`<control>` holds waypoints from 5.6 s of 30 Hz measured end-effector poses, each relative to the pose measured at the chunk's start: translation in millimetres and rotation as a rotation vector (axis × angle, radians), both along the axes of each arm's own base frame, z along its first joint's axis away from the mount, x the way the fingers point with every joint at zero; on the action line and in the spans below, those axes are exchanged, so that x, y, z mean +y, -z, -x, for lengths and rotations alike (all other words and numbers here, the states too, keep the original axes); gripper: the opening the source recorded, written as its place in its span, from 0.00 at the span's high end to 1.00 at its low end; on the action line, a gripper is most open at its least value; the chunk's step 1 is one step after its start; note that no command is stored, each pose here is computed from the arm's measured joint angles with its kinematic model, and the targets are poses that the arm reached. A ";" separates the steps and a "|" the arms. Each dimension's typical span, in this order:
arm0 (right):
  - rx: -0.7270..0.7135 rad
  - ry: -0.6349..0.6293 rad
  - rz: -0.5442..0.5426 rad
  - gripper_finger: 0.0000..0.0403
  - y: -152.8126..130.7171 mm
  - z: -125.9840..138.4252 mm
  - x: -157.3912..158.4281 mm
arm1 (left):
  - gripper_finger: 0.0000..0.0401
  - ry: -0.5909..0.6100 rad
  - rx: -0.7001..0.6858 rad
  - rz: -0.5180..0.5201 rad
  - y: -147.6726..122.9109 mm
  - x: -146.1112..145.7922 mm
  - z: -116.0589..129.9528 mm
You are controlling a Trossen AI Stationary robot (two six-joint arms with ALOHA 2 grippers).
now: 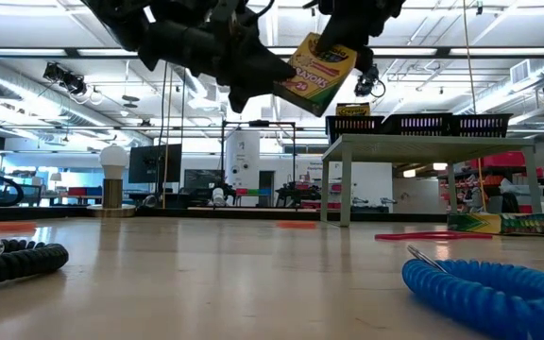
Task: Pick & Place Office Desk Supplies
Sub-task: Put the top yellow crayon box into the left black basket on the shelf, then adjust the black baskets on the shelf
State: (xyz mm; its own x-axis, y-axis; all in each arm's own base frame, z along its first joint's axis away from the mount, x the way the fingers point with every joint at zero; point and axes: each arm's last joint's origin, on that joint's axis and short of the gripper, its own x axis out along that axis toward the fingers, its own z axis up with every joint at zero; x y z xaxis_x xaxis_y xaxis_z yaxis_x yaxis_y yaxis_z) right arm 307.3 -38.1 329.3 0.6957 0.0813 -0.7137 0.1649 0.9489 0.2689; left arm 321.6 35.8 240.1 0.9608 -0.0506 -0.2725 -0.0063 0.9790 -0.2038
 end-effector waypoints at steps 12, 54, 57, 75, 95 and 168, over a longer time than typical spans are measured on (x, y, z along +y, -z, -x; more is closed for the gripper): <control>-0.009 0.052 0.069 0.76 -32.6 24.3 -12.7 | 0.54 -0.090 0.003 0.085 -1.3 16.4 1.7; 0.499 -0.091 0.507 0.75 -43.4 60.1 -151.7 | 0.54 -0.134 -0.002 0.154 -3.7 35.9 7.4; 0.494 -0.111 0.538 0.75 -44.1 59.0 -152.5 | 0.54 -0.134 -0.002 0.155 -3.7 36.0 7.5; 0.542 -0.148 0.549 0.74 -34.2 51.9 -156.4 | 0.54 -0.091 0.014 0.169 -2.3 34.5 7.7; 0.580 -0.063 0.634 0.60 -36.8 50.3 -161.2 | 0.54 -0.063 0.015 0.177 -2.3 33.6 7.8; 0.855 1.008 0.068 0.99 4.8 164.4 -161.0 | 0.69 -0.026 0.047 0.151 0.5 13.6 4.7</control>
